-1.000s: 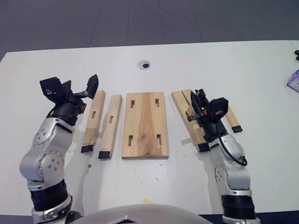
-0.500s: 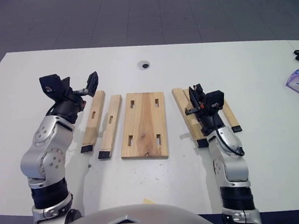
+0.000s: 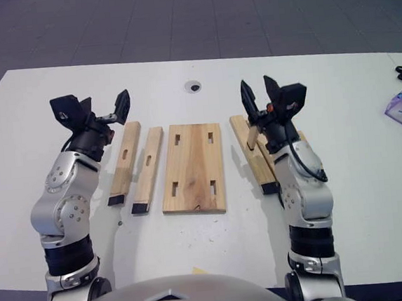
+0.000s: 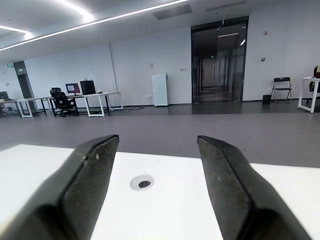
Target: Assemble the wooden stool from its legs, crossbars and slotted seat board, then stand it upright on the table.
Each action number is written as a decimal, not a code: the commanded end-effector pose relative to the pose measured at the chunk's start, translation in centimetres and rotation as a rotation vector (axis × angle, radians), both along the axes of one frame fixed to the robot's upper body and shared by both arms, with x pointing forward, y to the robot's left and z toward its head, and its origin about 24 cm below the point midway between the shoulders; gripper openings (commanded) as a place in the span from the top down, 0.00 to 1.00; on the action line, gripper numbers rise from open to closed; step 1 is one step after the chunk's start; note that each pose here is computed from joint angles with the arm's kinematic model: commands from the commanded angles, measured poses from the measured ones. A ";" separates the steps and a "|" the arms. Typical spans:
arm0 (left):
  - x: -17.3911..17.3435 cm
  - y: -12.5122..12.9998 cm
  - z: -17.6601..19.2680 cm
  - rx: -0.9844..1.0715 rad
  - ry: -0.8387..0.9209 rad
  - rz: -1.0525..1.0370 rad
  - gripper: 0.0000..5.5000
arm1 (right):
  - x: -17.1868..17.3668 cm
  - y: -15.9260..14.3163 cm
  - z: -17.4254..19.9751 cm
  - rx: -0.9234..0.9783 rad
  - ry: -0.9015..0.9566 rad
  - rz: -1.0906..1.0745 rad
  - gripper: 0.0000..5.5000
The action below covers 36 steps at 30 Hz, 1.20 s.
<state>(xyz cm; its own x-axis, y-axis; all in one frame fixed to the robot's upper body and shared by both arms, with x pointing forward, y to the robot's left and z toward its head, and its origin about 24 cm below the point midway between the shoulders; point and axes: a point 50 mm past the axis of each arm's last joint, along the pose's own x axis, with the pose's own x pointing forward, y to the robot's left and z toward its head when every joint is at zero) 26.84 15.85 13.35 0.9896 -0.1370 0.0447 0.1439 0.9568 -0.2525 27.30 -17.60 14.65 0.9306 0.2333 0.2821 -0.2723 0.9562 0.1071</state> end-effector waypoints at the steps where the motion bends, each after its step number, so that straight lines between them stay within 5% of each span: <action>1: 0.2 -0.3 0.1 -0.007 -0.010 0.007 0.02 | 1.1 0.6 3.5 -0.005 -0.091 0.020 0.32; 7: 0.2 -0.3 0.1 -0.012 -0.011 0.014 0.02 | 1.6 1.7 6.6 0.009 -0.162 0.066 0.15; 14: 0.0 -0.7 0.5 -0.020 -0.019 0.004 0.02 | 0.3 0.5 -5.2 -0.080 0.263 0.048 0.02; 20: -0.2 -1.6 0.3 -0.036 -0.009 -0.025 0.02 | 1.5 3.3 1.2 0.078 0.013 0.175 0.02; 29: -0.3 -1.7 0.2 -0.036 -0.005 -0.024 0.02 | 2.4 2.9 8.5 0.132 -0.202 0.133 0.02; 32: -0.3 -1.7 0.3 -0.035 -0.007 -0.023 0.02 | 2.2 2.8 8.2 0.126 -0.189 0.131 0.02; 36: -0.2 -1.7 0.3 -0.032 -0.005 -0.025 0.02 | 2.0 2.5 3.3 0.073 0.029 0.073 0.02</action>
<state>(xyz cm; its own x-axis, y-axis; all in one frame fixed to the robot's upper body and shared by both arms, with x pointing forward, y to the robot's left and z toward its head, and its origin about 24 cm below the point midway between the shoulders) 26.66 14.07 13.64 0.9846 -0.1629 0.0637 0.1745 0.9401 -0.2929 29.38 -14.78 21.04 0.8594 0.3026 0.4122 -0.3993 0.9006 0.1714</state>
